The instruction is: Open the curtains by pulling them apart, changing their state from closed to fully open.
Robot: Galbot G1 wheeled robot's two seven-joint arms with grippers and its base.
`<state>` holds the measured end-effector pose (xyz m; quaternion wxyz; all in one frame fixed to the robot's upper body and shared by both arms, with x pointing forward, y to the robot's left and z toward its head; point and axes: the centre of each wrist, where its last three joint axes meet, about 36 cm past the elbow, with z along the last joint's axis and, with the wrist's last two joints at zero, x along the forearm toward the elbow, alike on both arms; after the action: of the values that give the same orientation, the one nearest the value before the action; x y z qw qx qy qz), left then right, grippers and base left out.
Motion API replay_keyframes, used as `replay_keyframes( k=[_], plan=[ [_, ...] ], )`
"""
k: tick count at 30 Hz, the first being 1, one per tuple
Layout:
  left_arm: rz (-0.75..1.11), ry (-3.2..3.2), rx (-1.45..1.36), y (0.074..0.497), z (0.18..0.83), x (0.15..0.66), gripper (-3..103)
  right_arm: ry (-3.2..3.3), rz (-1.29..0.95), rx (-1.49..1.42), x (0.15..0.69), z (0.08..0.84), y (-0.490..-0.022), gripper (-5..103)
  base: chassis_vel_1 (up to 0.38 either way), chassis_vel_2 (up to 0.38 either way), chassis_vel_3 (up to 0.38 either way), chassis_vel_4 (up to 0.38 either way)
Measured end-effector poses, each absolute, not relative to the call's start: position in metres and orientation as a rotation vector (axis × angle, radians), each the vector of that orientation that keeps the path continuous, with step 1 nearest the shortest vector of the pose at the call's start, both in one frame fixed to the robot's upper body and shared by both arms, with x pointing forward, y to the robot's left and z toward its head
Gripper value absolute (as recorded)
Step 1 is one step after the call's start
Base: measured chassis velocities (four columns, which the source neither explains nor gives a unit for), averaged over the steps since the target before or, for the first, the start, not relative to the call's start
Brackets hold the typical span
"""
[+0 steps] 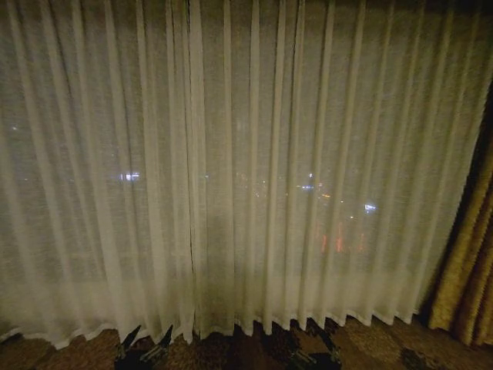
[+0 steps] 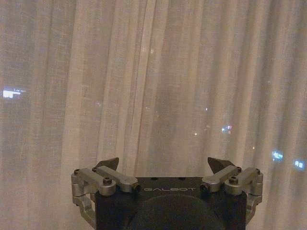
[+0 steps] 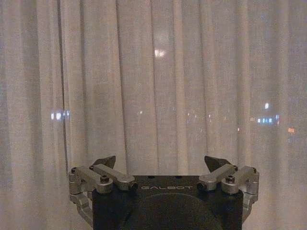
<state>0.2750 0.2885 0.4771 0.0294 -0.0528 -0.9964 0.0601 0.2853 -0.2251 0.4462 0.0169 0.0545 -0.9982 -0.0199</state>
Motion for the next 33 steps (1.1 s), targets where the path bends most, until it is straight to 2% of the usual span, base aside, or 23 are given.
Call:
replay_keyframes(
  k=[33],
  plan=[
    [0.158,-3.085,-0.145,0.291,0.473,0.273,100,-3.147,0.023,0.283,0.292,0.425,-0.227,100,0.037,0.033,-0.039,-0.031]
  ],
)
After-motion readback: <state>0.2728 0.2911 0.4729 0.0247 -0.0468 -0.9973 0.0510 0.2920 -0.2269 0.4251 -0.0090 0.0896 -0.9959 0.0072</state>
